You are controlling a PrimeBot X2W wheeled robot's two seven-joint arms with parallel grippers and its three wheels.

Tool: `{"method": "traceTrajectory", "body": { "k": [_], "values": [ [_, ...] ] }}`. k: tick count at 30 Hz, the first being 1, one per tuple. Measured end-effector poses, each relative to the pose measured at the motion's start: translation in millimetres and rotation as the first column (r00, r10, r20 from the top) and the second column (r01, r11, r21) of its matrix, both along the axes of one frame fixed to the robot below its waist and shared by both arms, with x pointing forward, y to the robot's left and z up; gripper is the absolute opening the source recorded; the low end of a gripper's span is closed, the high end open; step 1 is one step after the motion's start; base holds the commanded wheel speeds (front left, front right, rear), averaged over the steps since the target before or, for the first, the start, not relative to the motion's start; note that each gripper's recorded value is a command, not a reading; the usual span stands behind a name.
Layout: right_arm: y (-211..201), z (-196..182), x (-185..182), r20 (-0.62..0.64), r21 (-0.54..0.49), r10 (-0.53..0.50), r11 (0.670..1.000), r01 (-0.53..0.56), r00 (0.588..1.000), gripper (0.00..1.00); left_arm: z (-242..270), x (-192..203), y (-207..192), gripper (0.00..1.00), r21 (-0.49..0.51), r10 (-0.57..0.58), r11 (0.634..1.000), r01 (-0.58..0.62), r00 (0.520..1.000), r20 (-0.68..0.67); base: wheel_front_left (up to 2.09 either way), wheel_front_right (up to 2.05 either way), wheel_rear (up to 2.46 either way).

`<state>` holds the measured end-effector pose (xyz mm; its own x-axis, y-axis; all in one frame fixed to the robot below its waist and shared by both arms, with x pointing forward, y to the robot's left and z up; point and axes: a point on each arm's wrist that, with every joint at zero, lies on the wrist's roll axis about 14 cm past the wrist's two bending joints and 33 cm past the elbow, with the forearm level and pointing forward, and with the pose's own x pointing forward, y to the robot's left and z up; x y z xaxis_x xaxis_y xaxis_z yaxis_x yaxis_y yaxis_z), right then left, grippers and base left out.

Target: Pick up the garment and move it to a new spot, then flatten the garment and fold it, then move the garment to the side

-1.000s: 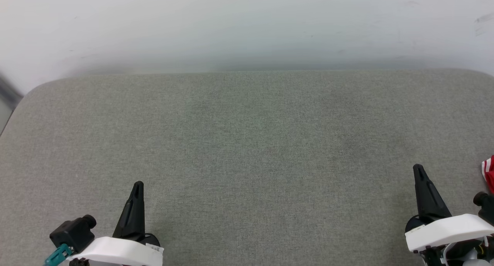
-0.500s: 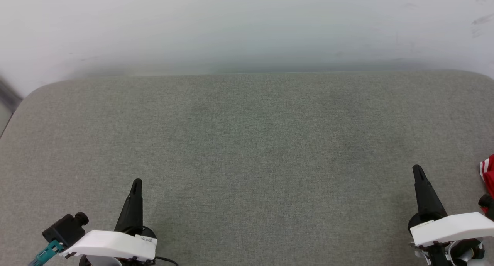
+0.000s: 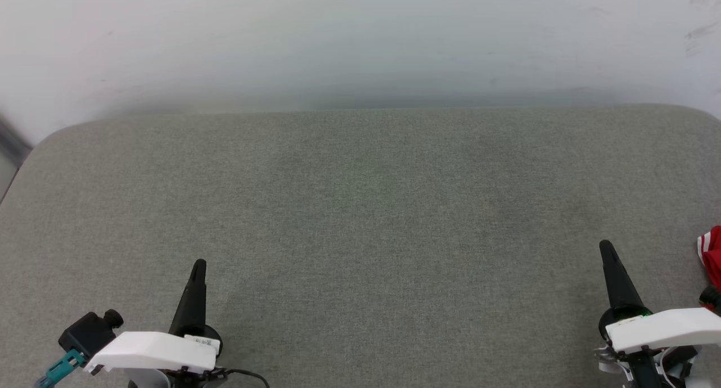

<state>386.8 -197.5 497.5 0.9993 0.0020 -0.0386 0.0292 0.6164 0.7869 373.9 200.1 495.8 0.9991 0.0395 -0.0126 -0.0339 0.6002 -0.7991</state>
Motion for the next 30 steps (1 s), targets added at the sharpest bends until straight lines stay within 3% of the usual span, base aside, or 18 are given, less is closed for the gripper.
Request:
{"method": "traceTrajectory", "body": {
  "k": [17, 30],
  "values": [
    [-1.3, -1.3, -0.4, -0.007, 0.186, -0.011, 0.982, 0.012, 1.000, 0.00, -0.5, 4.0, 1.9, 0.00, -0.180, -0.001, 0.984, -0.001, 1.000, -0.010, 0.00, 0.00, 0.00],
    [-1.8, 1.2, 0.9, -0.001, 0.324, -0.014, 0.946, 0.014, 1.000, 0.00, -0.1, 6.6, 1.2, 0.00, -0.315, -0.008, 0.949, 0.004, 1.000, -0.011, 0.00, 0.00, 0.00]
  ]
}}
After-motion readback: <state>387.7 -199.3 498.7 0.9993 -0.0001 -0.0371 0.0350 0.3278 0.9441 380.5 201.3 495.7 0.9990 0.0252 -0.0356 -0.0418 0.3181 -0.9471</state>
